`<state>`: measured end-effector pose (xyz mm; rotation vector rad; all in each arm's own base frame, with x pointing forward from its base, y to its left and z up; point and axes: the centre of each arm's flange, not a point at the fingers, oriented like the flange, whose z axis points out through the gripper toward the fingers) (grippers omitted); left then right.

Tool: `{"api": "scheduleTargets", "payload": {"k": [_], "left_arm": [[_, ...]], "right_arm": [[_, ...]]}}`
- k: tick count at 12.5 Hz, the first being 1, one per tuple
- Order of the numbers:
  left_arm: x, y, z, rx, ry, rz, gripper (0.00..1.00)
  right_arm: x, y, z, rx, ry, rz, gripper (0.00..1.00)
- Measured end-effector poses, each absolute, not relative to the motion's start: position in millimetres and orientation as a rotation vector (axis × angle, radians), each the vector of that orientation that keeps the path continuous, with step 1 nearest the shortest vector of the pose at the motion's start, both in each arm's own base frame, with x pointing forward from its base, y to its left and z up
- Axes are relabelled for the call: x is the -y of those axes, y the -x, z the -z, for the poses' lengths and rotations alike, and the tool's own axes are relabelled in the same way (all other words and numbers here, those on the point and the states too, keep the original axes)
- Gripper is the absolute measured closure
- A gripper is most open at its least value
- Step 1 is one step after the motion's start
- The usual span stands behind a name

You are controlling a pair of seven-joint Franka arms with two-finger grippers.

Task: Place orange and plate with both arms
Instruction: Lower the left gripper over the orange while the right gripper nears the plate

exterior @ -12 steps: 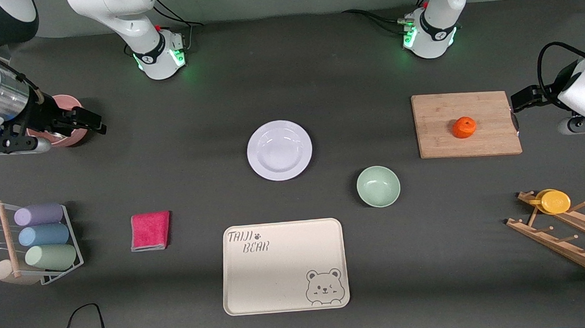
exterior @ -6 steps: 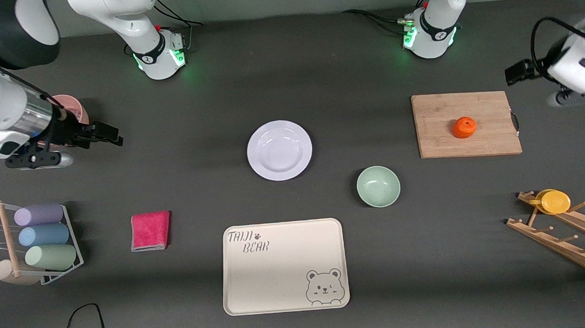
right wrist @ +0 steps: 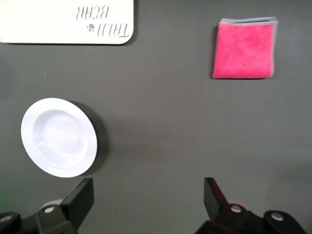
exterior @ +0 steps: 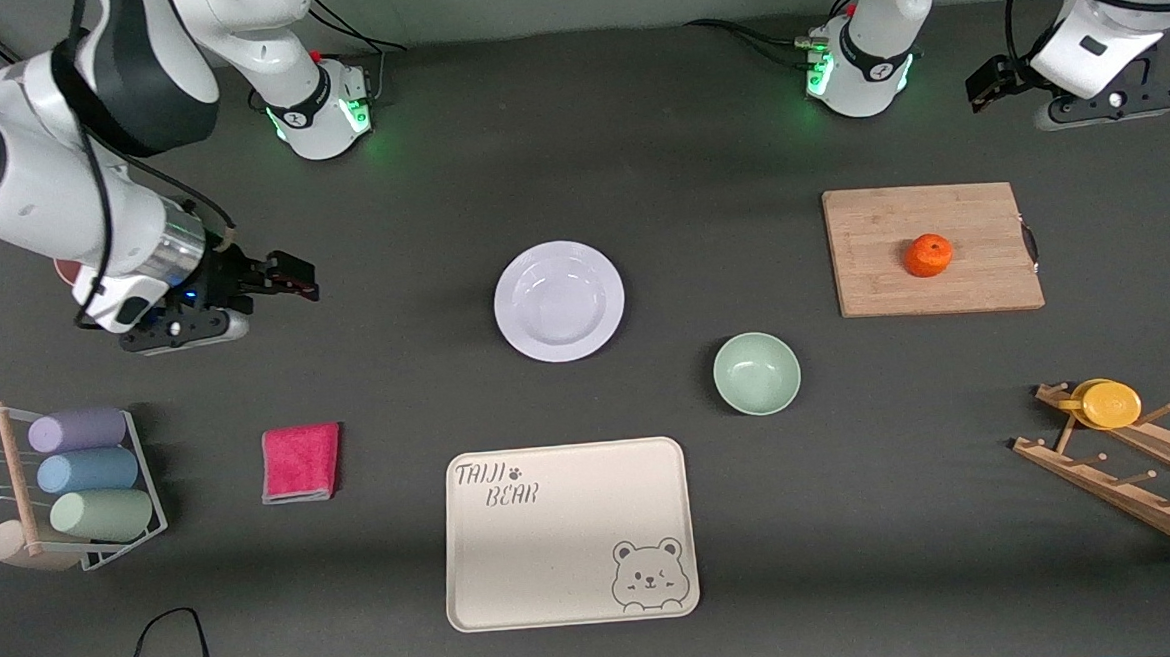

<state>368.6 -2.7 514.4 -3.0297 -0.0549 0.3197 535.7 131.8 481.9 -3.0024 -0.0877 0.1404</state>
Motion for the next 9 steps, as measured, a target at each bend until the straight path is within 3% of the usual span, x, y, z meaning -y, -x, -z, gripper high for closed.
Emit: {"api": "scheduleTargets", "payload": {"k": [9], "left_arm": [[-25.0,-381.1,-324.5,0.129,3.069,-0.209,0.0]], "right_arm": [[-132.0,-530.0,-450.8,0.188,3.107,-0.289,0.0]]}}
